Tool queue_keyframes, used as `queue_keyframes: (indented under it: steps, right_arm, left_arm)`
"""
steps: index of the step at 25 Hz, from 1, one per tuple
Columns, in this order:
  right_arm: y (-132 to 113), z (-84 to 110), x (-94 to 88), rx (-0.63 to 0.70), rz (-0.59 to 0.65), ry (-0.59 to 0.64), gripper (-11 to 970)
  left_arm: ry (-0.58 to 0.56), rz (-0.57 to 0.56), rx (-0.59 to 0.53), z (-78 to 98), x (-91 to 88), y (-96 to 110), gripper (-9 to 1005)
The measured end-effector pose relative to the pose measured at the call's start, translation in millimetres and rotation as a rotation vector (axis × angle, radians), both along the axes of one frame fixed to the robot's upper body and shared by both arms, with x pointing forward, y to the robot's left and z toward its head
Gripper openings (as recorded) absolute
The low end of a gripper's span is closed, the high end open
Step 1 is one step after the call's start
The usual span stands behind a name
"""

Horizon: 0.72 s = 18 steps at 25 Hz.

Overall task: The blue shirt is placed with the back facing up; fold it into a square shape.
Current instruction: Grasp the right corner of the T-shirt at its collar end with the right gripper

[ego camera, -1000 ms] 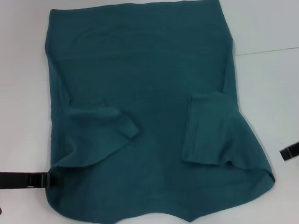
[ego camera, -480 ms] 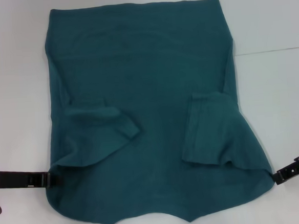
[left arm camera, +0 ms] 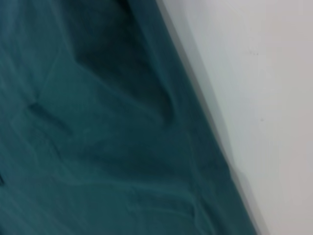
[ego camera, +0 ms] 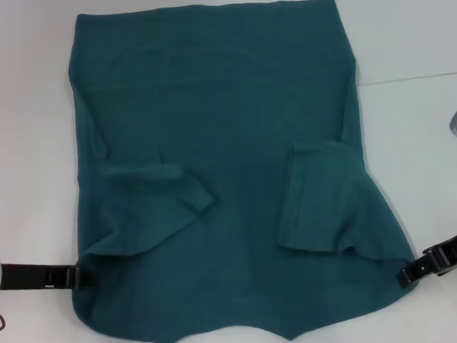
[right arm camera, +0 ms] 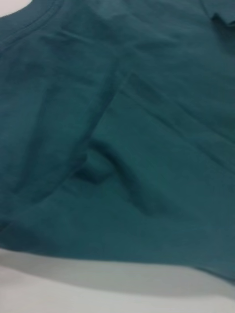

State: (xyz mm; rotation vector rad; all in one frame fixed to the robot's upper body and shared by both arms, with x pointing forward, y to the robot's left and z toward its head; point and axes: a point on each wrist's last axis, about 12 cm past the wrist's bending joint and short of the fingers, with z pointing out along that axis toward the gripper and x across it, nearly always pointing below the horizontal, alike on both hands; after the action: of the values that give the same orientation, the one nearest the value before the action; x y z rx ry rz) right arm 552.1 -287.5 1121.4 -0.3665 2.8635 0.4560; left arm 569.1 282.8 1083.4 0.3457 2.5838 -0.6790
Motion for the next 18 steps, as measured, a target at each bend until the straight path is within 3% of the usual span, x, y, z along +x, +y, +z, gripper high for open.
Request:
queue_keyframes:
  steps: [8, 13, 16, 18]
  right_arm:
    - [11, -7.5, 5.3, -0.015, 0.008, 0.006, 768]
    - [19, -14.9, 6.7, -0.013, 0.025, 0.018, 613]
    - [22, -13.8, 7.9, 0.006, 0.028, 0.002, 382]
    - [21, -12.7, 8.0, 0.015, 0.025, -0.003, 299]
  left_arm:
    - [-0.001, 0.001, 0.002, -0.5, -0.4, 0, 7]
    - [-0.002, 0.002, 0.003, -0.2, -0.5, 1, 7]
    - [-0.002, 0.003, 0.004, -0.2, -0.5, 2, 7]
    - [-0.001, 0.003, 0.005, -0.3, -0.8, 2, 7]
